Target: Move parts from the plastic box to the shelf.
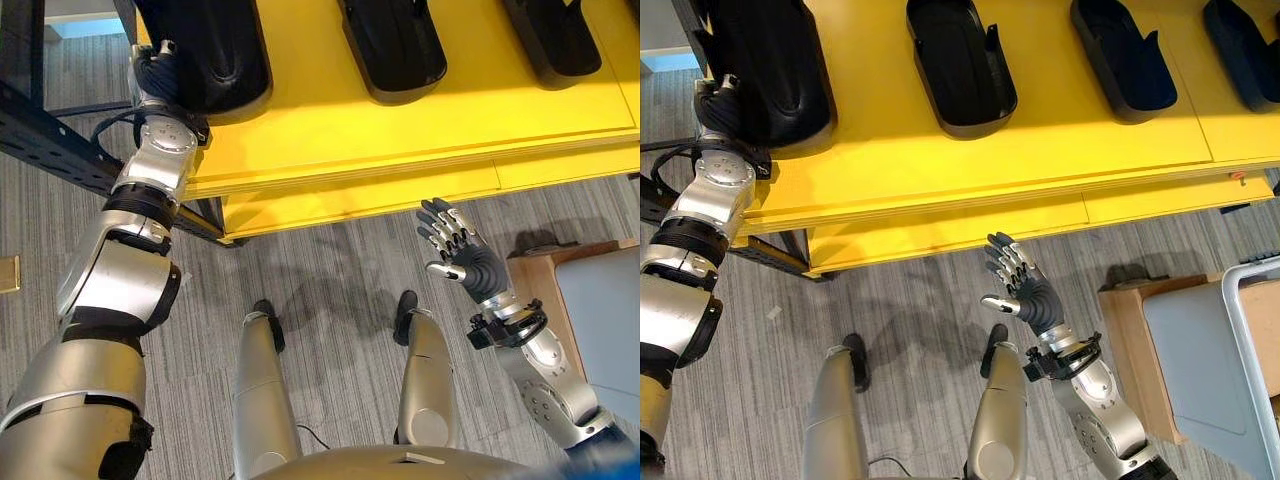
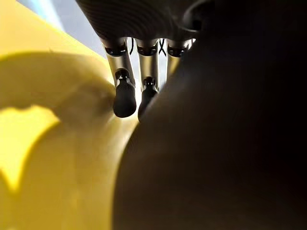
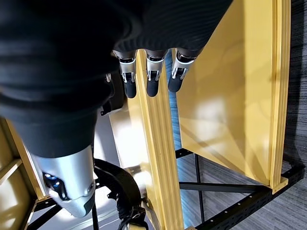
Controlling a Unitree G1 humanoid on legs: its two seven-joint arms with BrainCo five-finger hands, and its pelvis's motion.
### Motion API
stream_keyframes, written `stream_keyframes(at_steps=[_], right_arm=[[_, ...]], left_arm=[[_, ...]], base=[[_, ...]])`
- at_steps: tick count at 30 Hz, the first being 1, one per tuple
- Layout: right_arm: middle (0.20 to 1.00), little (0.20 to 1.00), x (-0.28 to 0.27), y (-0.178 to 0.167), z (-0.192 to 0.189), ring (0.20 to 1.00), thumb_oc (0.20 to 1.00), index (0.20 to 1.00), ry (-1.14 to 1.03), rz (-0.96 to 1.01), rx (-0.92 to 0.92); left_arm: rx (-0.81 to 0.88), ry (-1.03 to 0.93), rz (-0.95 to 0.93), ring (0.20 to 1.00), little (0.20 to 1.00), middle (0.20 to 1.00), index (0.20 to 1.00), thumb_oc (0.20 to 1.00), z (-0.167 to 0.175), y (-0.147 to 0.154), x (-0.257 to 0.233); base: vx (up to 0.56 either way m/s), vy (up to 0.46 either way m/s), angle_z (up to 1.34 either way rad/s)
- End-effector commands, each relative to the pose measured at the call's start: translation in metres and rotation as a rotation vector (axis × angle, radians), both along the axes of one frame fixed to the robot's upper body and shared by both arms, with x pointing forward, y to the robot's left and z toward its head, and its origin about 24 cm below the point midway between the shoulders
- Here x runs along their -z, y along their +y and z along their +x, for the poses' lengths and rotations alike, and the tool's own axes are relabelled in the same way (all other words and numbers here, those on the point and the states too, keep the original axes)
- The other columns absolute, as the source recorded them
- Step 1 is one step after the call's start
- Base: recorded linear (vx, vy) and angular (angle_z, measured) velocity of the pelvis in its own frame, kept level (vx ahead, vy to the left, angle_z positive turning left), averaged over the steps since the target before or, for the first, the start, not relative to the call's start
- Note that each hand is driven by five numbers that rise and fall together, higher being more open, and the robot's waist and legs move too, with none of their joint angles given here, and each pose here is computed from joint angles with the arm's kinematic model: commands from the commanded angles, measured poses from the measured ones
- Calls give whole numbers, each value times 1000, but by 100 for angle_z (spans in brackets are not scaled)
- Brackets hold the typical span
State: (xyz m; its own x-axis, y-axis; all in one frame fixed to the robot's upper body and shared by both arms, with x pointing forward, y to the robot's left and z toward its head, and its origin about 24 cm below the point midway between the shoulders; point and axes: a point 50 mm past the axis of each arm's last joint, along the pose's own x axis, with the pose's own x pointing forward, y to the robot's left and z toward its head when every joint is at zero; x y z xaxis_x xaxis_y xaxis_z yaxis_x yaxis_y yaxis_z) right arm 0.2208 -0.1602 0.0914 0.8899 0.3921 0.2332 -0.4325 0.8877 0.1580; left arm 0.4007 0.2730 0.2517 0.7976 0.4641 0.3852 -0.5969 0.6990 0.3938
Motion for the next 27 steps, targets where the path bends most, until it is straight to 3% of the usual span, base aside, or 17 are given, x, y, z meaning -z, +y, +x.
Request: stream_keyframes(at_steps=[1, 15, 25, 26, 27], right_arm=[[1000, 1000, -16, -10, -2, 1000, 1000, 1000, -68, -8, -11], [1000, 1000, -14, -10, -3, 1000, 1000, 1000, -53, -7, -6], [1000, 1000, -11, -11, -5, 1000, 1000, 1000, -36, -9, -14], [1000, 1000, -11, -11, -5, 1000, 1000, 1000, -36, -9, -14], [1000, 1000, -12, -11, -5, 1000, 1000, 1000, -37, -12, -17]], left_arm=[[-27, -95, 9, 200, 200, 200, 200, 200, -3, 6, -37], [5, -144, -193, 200, 200, 200, 200, 200, -2, 5, -25], [-22, -140, -217, 200, 200, 200, 200, 200, -5, 13, -20], [-22, -140, -217, 282, 282, 282, 282, 282, -5, 13, -20], [-17, -142, -220, 564, 564, 564, 564, 564, -4, 12, -21]], base=[[0, 0, 0], [0, 0, 0], [0, 0, 0], [0, 0, 0], [0, 0, 0]])
